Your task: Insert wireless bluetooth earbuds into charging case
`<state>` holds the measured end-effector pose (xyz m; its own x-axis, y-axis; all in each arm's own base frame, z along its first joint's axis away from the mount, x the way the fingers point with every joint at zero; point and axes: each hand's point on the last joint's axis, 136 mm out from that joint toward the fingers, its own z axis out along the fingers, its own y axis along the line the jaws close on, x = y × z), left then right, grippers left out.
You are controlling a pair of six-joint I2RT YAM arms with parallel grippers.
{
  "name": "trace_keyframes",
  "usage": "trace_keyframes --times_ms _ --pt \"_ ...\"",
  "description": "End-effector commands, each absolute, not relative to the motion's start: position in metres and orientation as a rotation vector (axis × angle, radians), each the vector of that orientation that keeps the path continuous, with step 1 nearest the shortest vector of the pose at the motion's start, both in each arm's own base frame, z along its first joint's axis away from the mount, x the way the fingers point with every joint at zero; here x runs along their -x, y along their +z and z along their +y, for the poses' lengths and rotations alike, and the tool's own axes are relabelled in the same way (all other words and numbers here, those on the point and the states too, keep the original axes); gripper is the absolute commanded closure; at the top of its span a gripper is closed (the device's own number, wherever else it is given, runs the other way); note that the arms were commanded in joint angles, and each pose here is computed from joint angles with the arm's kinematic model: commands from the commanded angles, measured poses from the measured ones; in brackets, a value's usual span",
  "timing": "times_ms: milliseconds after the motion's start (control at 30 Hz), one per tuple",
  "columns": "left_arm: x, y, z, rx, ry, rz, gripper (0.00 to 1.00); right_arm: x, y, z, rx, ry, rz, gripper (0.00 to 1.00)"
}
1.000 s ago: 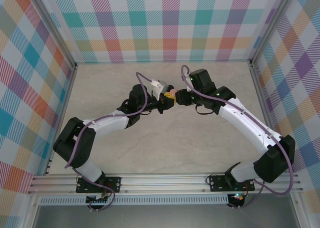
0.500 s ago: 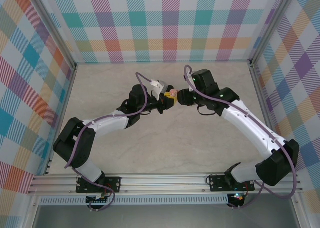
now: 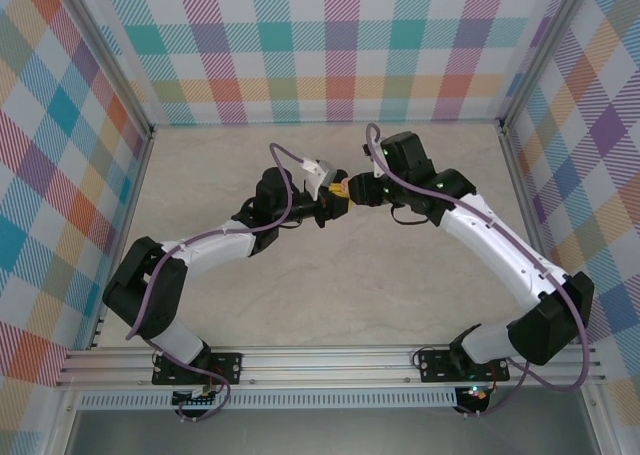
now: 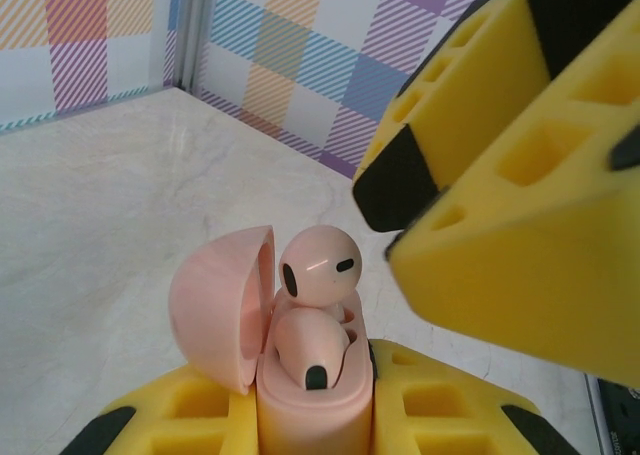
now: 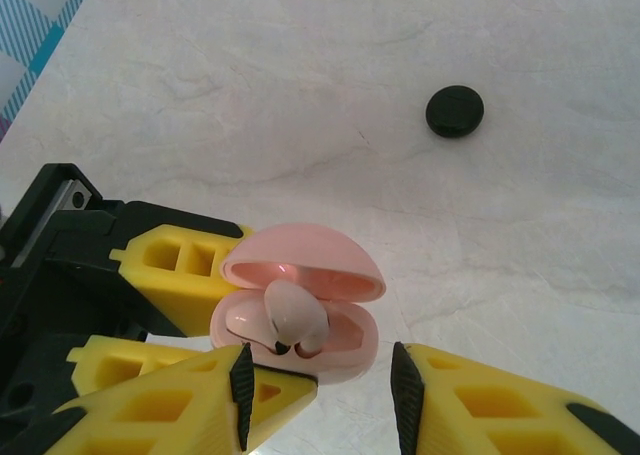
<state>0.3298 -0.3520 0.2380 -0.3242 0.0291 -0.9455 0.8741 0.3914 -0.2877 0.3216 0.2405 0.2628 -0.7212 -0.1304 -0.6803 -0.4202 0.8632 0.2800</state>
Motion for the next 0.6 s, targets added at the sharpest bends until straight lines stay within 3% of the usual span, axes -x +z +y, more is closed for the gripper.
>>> trace_keyframes --times_ms 0,567 --pt "-0.3185 0.2593 -0.3548 -0.852 -1.097 1.582 0.96 -0.326 0.2715 0.2431 0.376 0.557 2.337 0.56" --pt "-0.3146 0.2608 -0.3574 -0.88 -1.11 1.574 0.96 -0.3314 0.2649 0.2436 0.313 0.544 2.394 0.59"
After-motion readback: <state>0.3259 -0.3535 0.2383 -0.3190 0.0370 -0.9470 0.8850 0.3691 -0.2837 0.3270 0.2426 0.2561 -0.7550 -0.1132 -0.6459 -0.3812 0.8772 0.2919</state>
